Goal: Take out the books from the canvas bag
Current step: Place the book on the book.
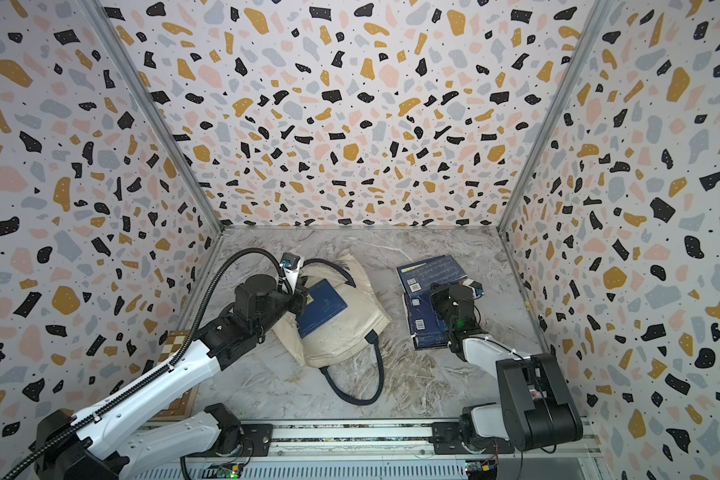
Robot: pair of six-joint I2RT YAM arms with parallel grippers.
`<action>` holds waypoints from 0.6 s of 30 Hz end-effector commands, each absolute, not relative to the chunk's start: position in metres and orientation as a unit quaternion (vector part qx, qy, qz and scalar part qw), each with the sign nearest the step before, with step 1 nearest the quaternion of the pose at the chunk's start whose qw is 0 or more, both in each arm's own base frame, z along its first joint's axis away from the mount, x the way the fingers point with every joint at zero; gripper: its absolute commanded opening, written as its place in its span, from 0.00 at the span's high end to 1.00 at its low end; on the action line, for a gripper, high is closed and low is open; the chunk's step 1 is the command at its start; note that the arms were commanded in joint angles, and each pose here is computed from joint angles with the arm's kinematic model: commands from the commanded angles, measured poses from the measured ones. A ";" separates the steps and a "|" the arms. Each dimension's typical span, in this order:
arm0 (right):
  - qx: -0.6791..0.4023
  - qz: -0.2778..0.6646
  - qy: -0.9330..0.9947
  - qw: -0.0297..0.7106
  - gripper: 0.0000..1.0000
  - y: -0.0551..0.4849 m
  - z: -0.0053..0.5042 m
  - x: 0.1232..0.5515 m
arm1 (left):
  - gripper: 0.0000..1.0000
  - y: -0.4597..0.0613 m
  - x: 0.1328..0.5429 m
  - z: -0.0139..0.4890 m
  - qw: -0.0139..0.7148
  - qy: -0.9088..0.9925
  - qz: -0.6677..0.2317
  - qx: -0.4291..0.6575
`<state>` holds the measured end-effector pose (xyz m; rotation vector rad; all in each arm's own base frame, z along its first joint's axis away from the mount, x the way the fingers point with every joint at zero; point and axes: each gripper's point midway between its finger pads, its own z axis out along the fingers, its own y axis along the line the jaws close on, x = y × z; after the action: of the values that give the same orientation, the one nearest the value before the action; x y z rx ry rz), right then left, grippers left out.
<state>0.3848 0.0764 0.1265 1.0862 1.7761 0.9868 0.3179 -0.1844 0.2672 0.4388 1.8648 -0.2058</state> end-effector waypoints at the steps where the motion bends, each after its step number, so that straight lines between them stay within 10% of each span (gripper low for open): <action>1: 0.445 0.404 0.681 0.419 1.00 0.074 0.142 0.399 | 1.00 -0.183 0.319 0.295 0.600 0.776 -0.098 0.171; 18: 0.440 0.397 0.704 0.391 0.88 0.084 0.131 0.416 | 1.00 -0.182 0.318 0.297 0.601 0.775 -0.097 0.171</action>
<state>0.4090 0.0832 0.1114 1.1608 1.8050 1.0012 0.3178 -0.1844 0.2672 0.4377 1.8651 -0.2065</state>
